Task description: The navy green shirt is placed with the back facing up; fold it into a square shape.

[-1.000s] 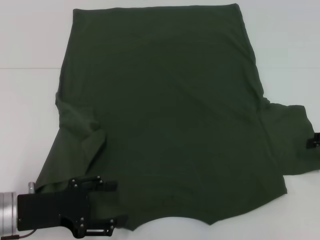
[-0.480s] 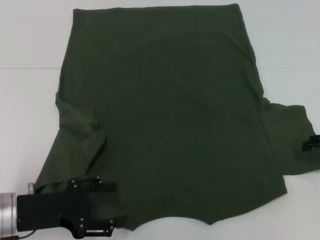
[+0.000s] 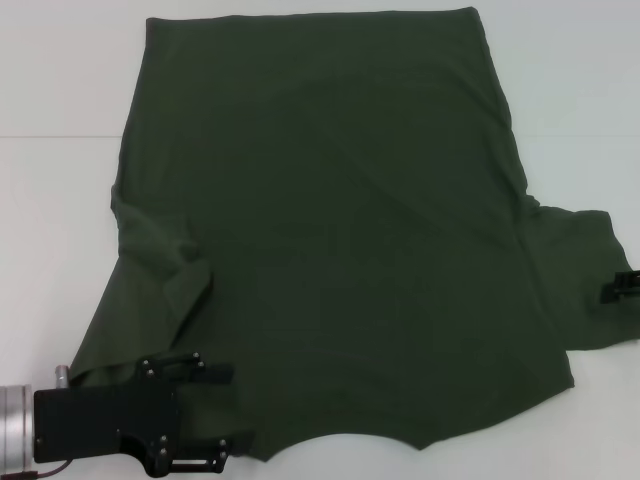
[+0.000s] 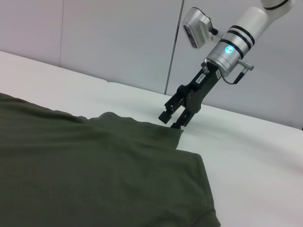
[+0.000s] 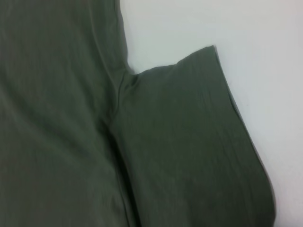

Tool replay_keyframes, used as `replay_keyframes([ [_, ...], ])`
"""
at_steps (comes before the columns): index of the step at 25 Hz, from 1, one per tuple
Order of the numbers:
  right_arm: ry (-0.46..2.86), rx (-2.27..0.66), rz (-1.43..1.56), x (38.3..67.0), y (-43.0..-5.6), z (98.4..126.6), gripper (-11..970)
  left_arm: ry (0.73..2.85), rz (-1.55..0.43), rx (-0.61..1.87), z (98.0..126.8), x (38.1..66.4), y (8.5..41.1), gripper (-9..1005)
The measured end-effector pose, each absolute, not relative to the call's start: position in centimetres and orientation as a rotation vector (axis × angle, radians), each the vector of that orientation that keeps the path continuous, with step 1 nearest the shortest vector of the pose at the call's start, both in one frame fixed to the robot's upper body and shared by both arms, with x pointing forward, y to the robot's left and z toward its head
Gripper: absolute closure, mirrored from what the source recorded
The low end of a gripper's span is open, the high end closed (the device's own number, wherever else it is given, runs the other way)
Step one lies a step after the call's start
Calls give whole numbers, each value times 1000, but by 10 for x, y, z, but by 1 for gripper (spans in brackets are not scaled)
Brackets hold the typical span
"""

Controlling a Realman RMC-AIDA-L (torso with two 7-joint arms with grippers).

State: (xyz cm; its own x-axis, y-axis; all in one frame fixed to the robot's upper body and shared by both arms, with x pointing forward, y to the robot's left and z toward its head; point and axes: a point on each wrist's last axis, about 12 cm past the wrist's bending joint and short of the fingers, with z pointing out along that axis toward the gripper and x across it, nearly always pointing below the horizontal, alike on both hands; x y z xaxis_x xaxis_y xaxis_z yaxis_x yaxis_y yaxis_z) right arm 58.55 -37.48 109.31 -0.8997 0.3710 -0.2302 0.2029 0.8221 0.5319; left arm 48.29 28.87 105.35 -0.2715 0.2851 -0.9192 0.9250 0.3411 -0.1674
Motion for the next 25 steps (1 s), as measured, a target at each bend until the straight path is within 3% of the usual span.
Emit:
replay_keyframes([
  [25, 2687, 390, 717, 594, -362, 1093, 75, 1761, -949, 1077, 1053, 482, 289, 166],
])
